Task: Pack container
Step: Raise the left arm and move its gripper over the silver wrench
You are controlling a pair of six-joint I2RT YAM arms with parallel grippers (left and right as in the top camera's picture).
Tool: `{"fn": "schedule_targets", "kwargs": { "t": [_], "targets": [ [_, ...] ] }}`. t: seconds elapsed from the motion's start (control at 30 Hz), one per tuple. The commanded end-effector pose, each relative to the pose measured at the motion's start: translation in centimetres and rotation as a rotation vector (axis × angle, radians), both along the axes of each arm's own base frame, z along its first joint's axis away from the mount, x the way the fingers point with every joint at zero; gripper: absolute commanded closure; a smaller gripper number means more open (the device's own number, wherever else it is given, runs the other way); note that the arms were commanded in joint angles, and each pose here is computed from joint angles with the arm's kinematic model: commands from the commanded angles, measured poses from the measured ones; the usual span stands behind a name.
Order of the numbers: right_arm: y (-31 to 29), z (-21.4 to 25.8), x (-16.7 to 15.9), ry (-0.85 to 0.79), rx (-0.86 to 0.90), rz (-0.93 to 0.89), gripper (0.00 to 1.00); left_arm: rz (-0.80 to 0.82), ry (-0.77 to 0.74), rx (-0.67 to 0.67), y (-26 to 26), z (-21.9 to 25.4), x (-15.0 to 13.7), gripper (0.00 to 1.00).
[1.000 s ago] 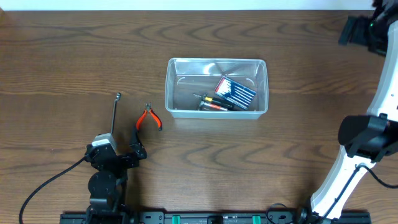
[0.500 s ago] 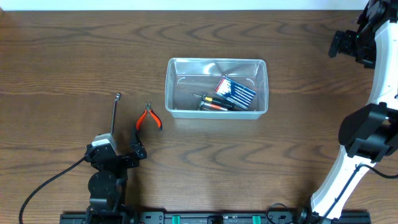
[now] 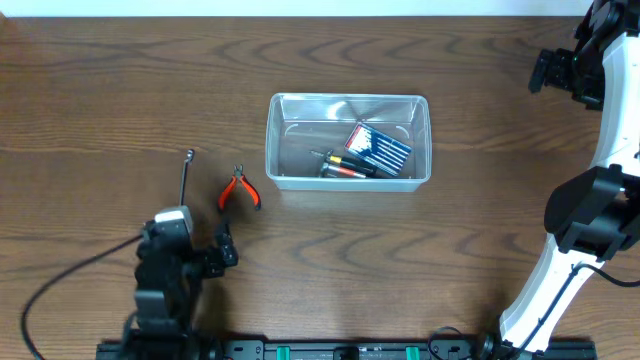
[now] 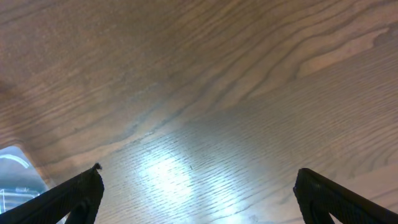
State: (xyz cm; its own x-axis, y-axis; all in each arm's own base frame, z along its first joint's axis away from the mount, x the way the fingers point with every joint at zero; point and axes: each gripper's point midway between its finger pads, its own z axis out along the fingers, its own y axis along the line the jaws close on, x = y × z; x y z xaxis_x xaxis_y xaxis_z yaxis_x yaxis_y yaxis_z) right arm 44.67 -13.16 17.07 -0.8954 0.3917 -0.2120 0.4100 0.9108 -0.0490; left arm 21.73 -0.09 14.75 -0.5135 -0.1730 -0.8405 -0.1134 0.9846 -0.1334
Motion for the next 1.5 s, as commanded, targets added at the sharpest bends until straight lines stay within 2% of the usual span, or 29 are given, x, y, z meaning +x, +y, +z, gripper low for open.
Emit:
{"fn": "schedule_targets", "kwargs": {
  "t": [0.0,0.13,0.37,0.47,0.67,0.8,1.07,1.13,1.2,1.27,1.47],
  "targets": [
    [-0.8,0.2,-0.2,-0.004,-0.011,-0.025,0.01,0.003,0.109,0.083,0.7,3.4,1.0,0.02],
    [-0.7,0.2,-0.2,-0.003,-0.01,-0.025,0.01,-0.047,0.316,0.066,-0.4,5.1,3.0,0.02],
    [-0.8,0.2,-0.2,-0.003,-0.011,-0.025,0.01,-0.067,0.478,0.064,-1.0,5.6,7.0,0.02],
    [-0.8,0.2,-0.2,-0.003,-0.011,-0.025,0.01,-0.012,0.536,0.038,0.0,5.2,7.5,0.02],
    [-0.8,0.2,-0.2,-0.003,-0.011,-0.025,0.01,0.182,0.668,-0.041,5.4,4.8,6.8,0.02],
    [-0.7,0.2,-0.2,-0.003,-0.01,-0.025,0.01,0.132,0.705,-0.126,6.0,3.8,7.2,0.02],
    [-0.7,0.2,-0.2,-0.003,-0.01,-0.025,0.01,0.111,0.786,-0.131,6.4,0.9,8.4,0.02],
    [-0.8,0.2,-0.2,-0.003,-0.011,-0.025,0.01,0.047,0.781,-0.081,6.6,0.5,9.0,0.02],
    [-0.7,0.2,-0.2,-0.003,-0.01,-0.025,0.01,0.067,0.768,-0.024,7.7,0.4,9.7,0.02],
    [-0.8,0.2,-0.2,-0.003,-0.011,-0.025,0.01,-0.014,0.773,0.037,7.8,0.1,9.9,0.02],
    [-0.7,0.2,-0.2,-0.003,-0.01,-0.025,0.01,-0.061,0.752,0.079,7.9,0.1,10.7,0.02]
  ]
}}
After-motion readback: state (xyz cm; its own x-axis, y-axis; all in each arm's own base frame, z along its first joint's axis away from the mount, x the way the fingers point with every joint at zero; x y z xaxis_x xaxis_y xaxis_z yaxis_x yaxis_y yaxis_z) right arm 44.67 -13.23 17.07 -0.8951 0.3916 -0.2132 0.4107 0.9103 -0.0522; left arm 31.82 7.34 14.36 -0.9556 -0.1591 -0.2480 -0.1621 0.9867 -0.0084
